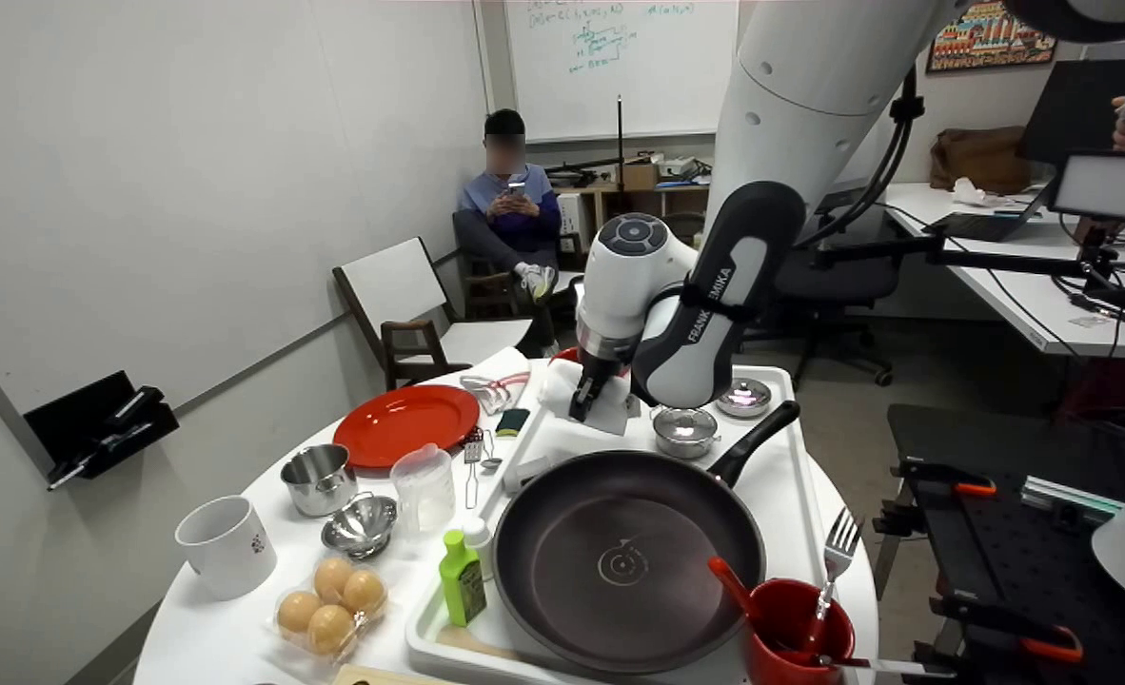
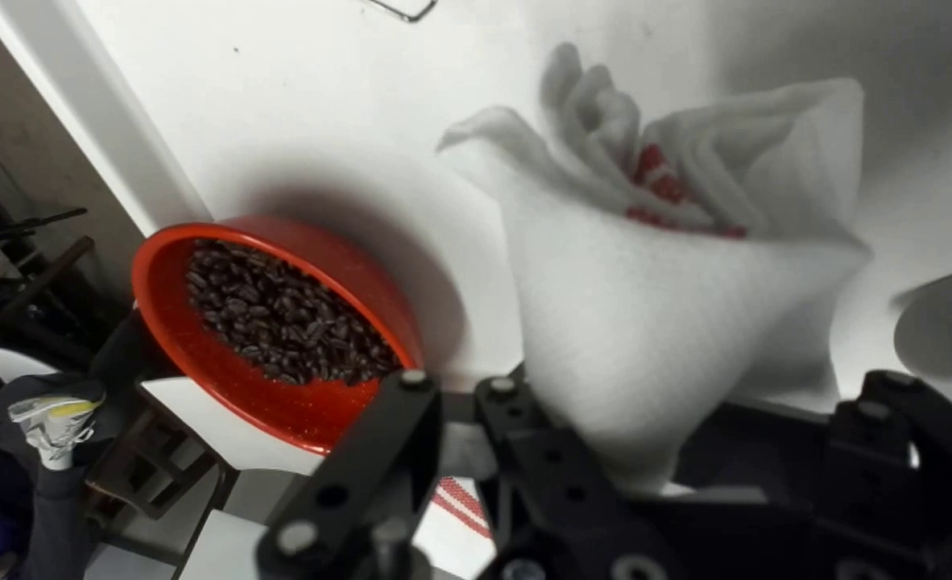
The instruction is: Use the white cloth to wipe the pan
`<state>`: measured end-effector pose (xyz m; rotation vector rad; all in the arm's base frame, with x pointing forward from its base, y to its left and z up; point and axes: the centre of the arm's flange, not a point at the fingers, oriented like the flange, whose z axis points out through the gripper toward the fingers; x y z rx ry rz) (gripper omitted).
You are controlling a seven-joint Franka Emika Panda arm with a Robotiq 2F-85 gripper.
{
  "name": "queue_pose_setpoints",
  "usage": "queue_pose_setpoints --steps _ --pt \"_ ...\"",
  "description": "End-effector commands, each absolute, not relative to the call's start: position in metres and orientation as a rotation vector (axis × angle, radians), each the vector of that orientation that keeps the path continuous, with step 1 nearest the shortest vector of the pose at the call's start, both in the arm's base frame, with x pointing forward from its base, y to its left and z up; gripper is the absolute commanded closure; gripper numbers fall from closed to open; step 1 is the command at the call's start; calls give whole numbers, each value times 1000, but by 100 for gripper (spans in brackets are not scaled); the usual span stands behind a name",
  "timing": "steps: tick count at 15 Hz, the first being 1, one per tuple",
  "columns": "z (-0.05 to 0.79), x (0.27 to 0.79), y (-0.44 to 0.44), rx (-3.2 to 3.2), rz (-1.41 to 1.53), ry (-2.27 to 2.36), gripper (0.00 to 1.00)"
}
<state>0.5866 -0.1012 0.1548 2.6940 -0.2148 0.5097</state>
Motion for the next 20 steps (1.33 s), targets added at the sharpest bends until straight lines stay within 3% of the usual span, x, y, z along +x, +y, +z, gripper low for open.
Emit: queue_pose_setpoints --steps 1,10,20 --pt "152 603 -103 2682 495 -280 68" --pt "150 603 -98 2685 489 -306 3" --pt "172 566 -15 2796 507 106 0"
